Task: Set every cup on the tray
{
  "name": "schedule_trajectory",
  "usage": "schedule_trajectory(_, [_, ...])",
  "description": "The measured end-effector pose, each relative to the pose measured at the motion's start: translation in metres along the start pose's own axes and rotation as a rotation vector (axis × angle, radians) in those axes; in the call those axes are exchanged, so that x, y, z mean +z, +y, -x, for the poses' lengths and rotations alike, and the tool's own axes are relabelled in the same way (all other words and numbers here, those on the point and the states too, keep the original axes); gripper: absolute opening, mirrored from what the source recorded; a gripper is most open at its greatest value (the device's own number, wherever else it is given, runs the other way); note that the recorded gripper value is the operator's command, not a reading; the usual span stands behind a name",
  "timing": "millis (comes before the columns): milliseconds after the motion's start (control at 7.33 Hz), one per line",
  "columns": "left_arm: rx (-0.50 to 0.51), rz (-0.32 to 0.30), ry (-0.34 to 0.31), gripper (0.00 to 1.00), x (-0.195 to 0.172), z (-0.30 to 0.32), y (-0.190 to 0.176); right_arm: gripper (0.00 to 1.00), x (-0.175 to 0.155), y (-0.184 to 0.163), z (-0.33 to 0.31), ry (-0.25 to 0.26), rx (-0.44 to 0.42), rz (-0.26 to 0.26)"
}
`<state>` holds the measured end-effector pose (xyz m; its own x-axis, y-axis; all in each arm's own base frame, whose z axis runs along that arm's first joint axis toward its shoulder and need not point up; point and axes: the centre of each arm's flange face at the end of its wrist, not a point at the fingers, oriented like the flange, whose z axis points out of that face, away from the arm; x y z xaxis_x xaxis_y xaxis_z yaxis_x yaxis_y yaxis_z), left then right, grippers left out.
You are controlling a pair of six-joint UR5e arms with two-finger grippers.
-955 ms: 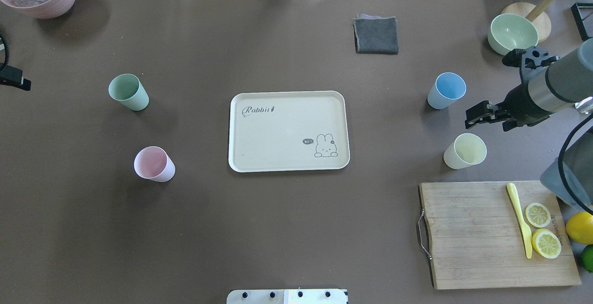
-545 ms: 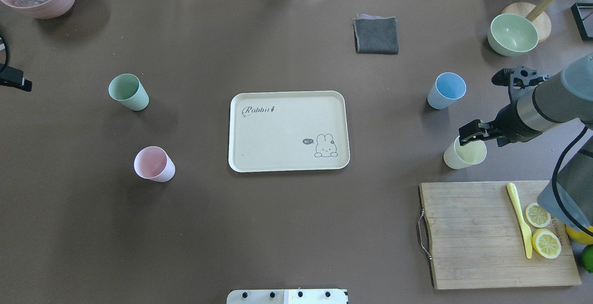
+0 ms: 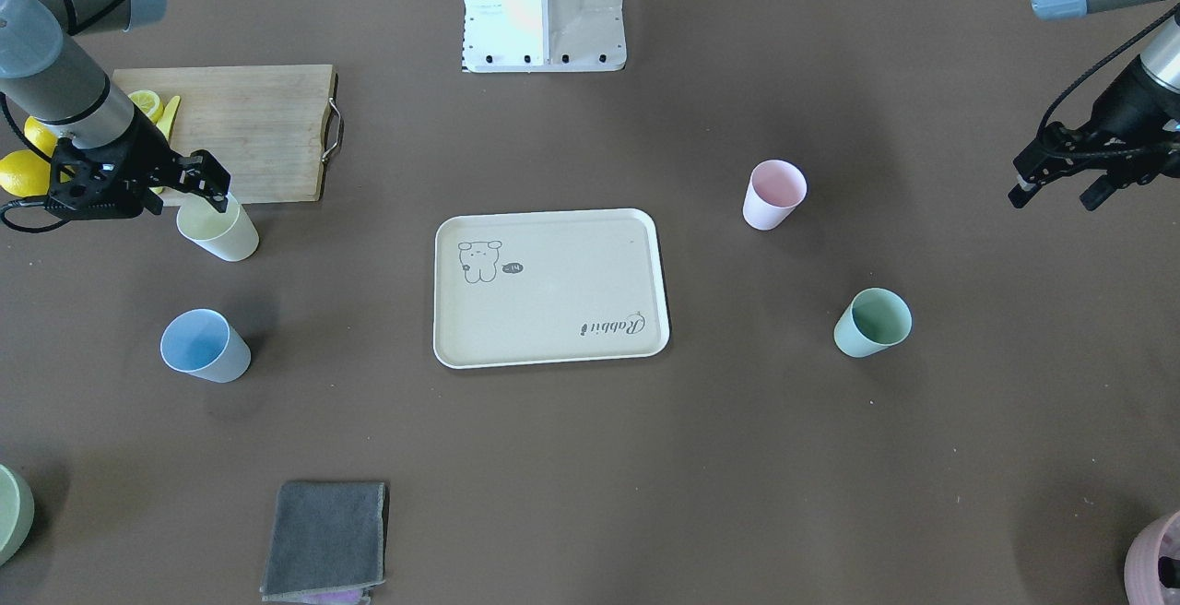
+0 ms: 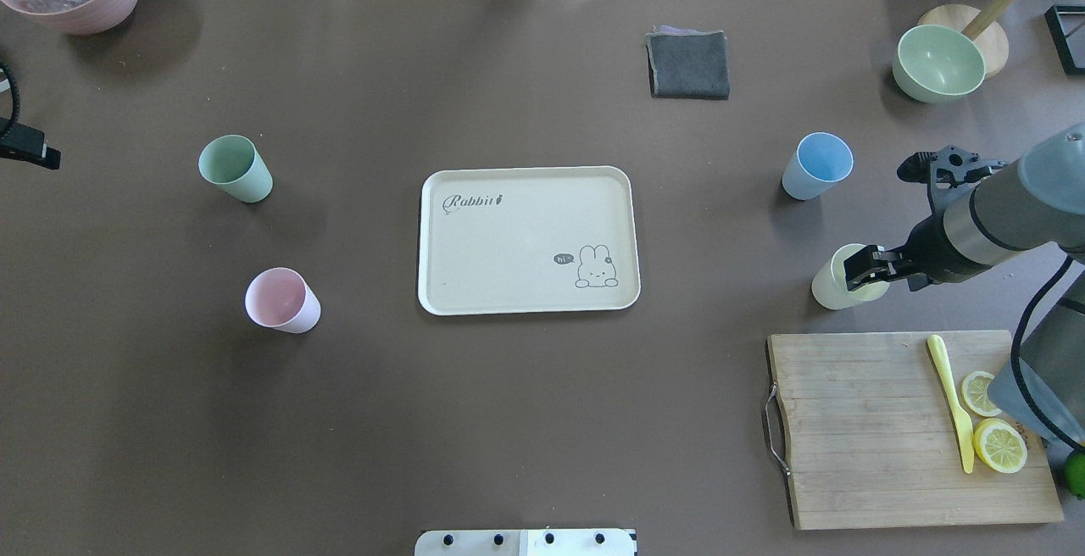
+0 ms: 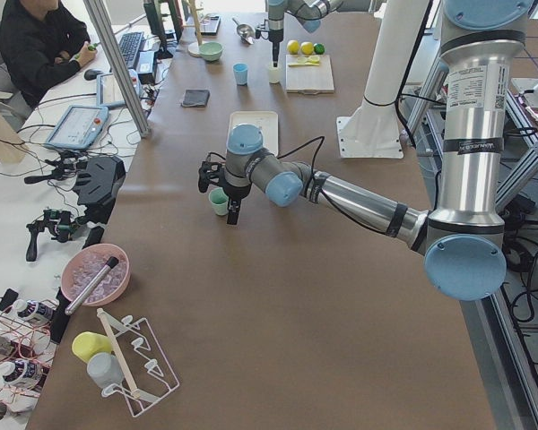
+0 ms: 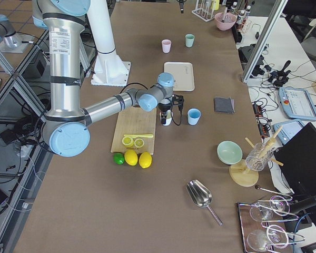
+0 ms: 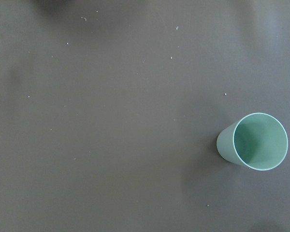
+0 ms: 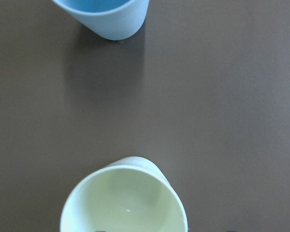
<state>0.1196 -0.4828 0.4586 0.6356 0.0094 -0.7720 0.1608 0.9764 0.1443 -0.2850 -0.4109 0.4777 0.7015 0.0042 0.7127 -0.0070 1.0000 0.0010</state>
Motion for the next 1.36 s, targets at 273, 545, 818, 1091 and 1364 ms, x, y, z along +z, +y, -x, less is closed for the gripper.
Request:
schedule_trajectory(273, [0.001,0.000,0.001,0.99,0.000,-0.001,0.000,0.00,0.006,0.003,0.002,0.010,-0.008,0.002])
schedule_trajectory(545, [0.003,-0.001,0.002,0.98,-0.001,-0.002,0.000,0.00,0.005,0.002,0.004,0.012,-0.011,-0.006])
schedule_trajectory(818, [0.007,-0.006,0.005,0.98,-0.003,-0.004,-0.002,0.00,-0.012,-0.003,0.019,-0.022,-0.020,-0.029])
schedule_trajectory(1091, [-0.002,-0.010,0.007,0.98,-0.003,-0.010,-0.003,0.00,-0.043,-0.020,0.059,-0.092,-0.002,-0.054])
schedule_trajectory(1364, [-0.052,0.008,0.016,0.98,0.011,-0.047,0.010,0.00,-0.074,-0.040,0.124,-0.118,0.057,-0.051])
